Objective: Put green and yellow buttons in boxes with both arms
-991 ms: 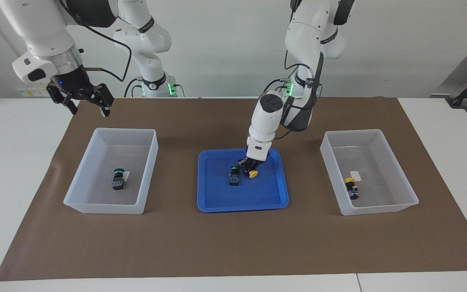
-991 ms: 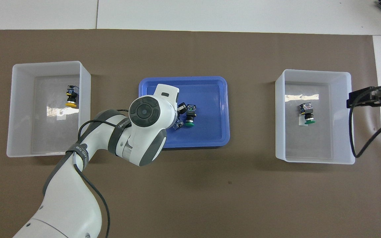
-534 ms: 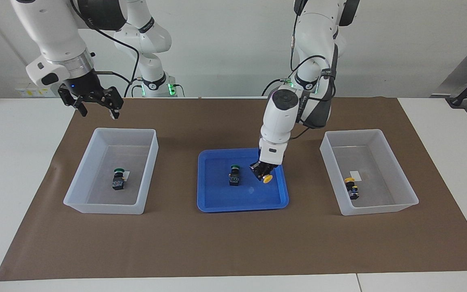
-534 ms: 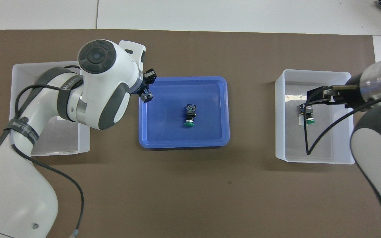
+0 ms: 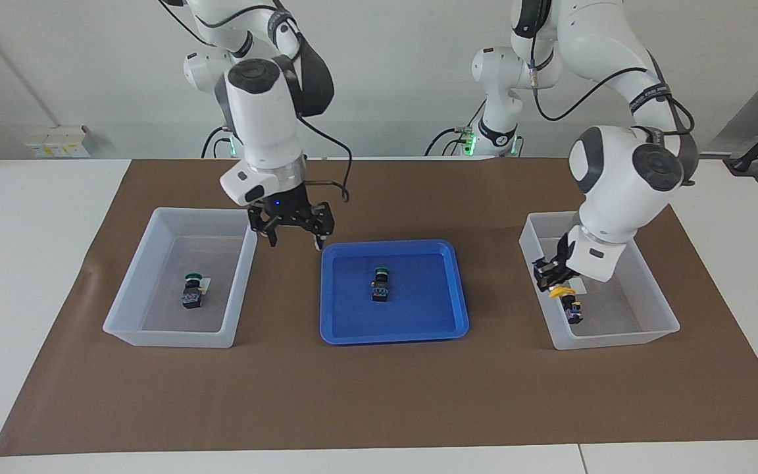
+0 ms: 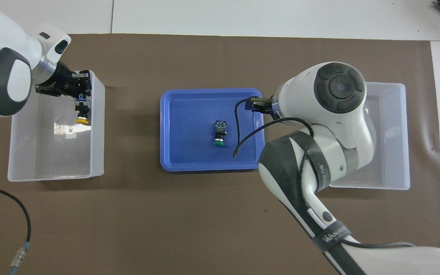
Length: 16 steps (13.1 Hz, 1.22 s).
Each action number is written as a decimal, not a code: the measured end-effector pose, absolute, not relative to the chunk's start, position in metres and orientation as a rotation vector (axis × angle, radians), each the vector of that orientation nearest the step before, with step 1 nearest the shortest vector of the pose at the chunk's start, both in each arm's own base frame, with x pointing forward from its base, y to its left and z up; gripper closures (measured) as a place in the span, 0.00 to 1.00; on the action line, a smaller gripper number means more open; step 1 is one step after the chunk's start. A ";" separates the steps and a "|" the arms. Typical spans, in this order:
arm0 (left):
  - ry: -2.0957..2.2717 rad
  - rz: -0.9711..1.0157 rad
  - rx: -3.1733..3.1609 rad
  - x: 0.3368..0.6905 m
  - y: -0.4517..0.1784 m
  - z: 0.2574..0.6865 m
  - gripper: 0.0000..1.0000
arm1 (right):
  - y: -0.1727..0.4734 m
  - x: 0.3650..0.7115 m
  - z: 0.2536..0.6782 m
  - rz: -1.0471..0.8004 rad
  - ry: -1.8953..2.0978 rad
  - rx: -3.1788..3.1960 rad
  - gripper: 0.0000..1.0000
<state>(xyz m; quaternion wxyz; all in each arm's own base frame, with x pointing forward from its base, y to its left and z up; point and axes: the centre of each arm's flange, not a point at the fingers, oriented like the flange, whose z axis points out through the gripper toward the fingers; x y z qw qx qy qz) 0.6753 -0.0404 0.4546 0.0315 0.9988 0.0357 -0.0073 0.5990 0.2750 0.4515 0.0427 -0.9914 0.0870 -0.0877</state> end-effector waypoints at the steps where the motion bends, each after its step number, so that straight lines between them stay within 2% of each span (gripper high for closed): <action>1: 0.033 -0.021 3.077 0.676 -0.016 0.453 0.67 | 0.293 0.599 0.434 -0.278 0.271 -3.019 0.00; 5: -0.135 -0.006 3.074 0.670 0.069 0.430 0.67 | 0.343 0.594 0.365 -0.269 0.236 -3.006 0.00; 8: -0.177 0.014 3.076 0.662 0.072 0.386 0.67 | 0.372 0.586 0.323 -0.267 0.234 -2.994 0.00; 12: -0.175 0.055 3.085 0.649 0.070 0.340 0.67 | 0.377 0.581 0.304 -0.260 0.188 -3.033 0.00; 14: -0.169 0.096 3.093 0.643 0.070 0.321 0.67 | 0.377 0.580 0.300 -0.252 0.185 -3.038 0.04; 15: -0.168 0.110 3.095 0.640 0.070 0.314 0.67 | 0.377 0.580 0.299 -0.252 0.185 -3.038 0.12; 16: -0.168 0.115 3.096 0.638 0.070 0.309 0.67 | 0.377 0.580 0.299 -0.250 0.185 -3.039 0.26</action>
